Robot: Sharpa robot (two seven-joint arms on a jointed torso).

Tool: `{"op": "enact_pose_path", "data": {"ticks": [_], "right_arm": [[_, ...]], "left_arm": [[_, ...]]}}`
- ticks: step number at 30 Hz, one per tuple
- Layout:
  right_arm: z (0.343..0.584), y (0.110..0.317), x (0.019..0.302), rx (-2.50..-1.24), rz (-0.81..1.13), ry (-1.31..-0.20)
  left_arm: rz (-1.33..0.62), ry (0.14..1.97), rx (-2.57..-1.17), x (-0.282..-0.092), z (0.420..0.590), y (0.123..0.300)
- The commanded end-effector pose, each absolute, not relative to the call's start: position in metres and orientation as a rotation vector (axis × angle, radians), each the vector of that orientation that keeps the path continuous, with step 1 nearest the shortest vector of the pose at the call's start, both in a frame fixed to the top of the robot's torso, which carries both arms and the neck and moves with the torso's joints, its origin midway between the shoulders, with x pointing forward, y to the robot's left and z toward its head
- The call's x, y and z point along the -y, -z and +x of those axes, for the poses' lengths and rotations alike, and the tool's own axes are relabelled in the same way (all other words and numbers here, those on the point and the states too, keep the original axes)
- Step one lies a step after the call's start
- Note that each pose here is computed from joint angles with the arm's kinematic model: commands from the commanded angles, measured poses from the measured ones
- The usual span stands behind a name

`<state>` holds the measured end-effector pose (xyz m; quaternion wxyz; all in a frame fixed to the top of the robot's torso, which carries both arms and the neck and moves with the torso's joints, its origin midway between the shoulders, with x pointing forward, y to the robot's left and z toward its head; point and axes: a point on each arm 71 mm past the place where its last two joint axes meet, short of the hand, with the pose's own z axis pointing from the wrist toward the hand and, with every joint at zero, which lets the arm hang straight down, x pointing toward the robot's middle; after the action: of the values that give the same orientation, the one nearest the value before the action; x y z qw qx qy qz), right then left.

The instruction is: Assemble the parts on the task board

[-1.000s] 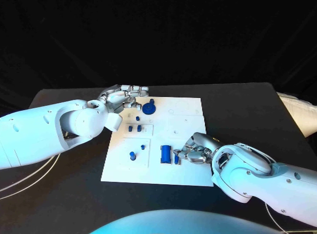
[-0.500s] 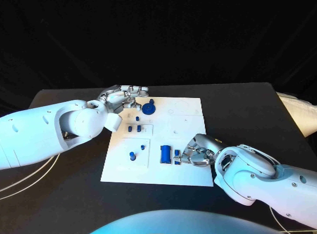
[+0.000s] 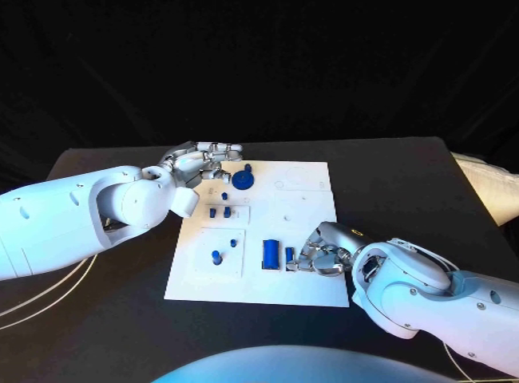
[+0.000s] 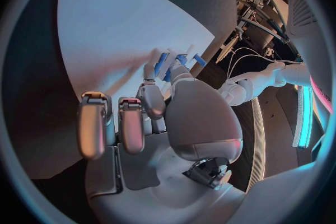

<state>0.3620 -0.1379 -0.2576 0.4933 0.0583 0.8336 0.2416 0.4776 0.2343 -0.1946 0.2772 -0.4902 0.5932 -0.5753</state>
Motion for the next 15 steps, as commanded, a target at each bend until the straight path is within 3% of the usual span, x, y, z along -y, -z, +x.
{"op": "enact_pose_path", "data": {"ticks": [1,5,8,15], "right_arm": [[0.363,0.256,0.139,-1.992,0.171,-0.626],[0.366,0.253,0.144,-1.960,0.297,-0.784],[0.377,0.245,0.151,-1.905,0.419,-0.973],[0.418,0.228,0.176,-1.748,0.720,-1.240]], "left_arm": [[-1.301,1.569,-1.597,-0.232,0.478,0.193],[-1.301,1.567,-1.577,-0.233,0.478,0.193],[-1.308,1.558,-1.539,-0.235,0.480,0.192],[-1.332,1.540,-1.443,-0.240,0.486,0.197]]}}
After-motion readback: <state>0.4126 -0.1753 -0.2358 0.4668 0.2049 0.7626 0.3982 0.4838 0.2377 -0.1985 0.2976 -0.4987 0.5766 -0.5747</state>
